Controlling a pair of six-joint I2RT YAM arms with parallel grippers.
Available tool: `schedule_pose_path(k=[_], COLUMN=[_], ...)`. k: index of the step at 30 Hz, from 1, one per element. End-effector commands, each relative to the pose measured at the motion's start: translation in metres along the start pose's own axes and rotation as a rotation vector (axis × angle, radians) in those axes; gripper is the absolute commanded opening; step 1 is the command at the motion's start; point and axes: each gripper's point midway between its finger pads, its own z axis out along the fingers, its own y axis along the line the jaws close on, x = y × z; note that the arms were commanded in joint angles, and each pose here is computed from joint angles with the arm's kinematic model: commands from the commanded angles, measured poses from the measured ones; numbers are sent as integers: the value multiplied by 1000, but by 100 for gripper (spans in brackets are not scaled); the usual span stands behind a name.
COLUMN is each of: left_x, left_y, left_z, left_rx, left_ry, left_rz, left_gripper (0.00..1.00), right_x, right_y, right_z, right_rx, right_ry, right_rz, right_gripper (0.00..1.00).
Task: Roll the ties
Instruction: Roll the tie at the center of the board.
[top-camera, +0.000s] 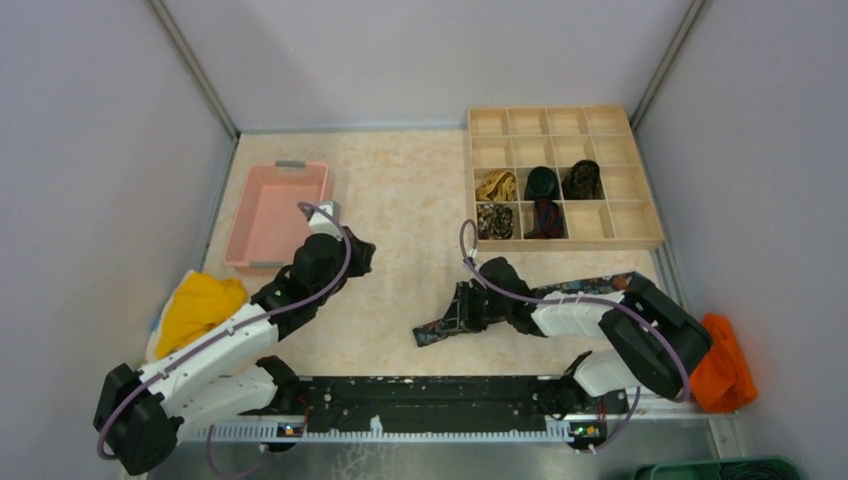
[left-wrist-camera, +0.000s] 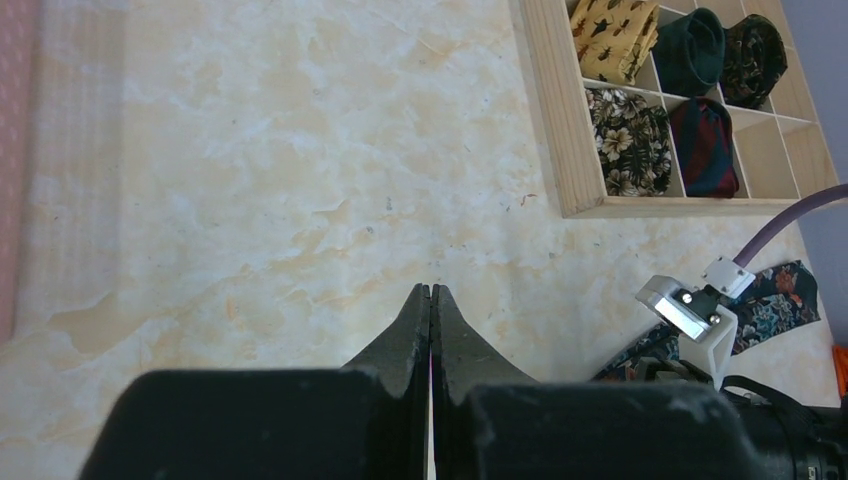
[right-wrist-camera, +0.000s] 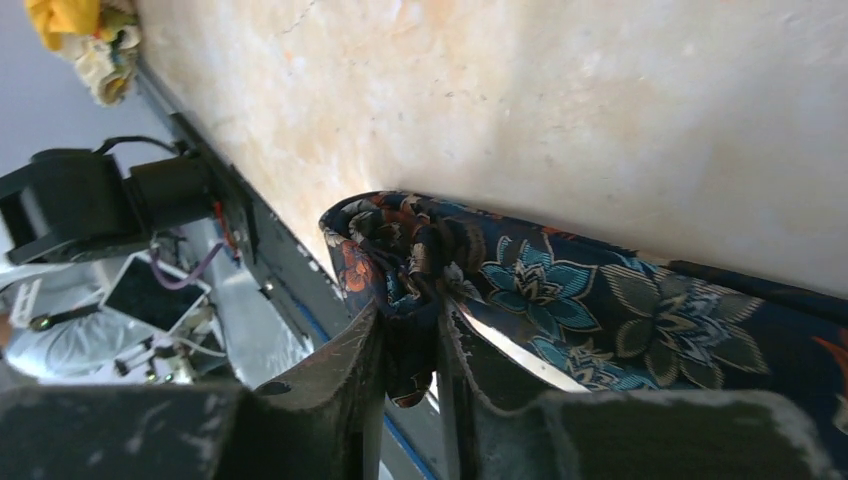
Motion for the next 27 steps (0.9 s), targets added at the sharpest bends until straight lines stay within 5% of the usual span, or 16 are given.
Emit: schedule_pose_path(k=[1,16,27], left_x=[-8,31,56], left_y=[-20,-30,-24], left_z=[4,22,34], left_rx=[73,159,152], left_ry=[-9,100,158], left_rz=[10,39,55], left_gripper=[0,0,0], right_x=[-21,-18,-8], right_y=[-10,-41,-10], right_z=[-11,-18,-2], right_rx=[152,460,372], right_ry=[-50,5,14], right_rz=[-104,-203,-227], right_gripper=[26,34,28])
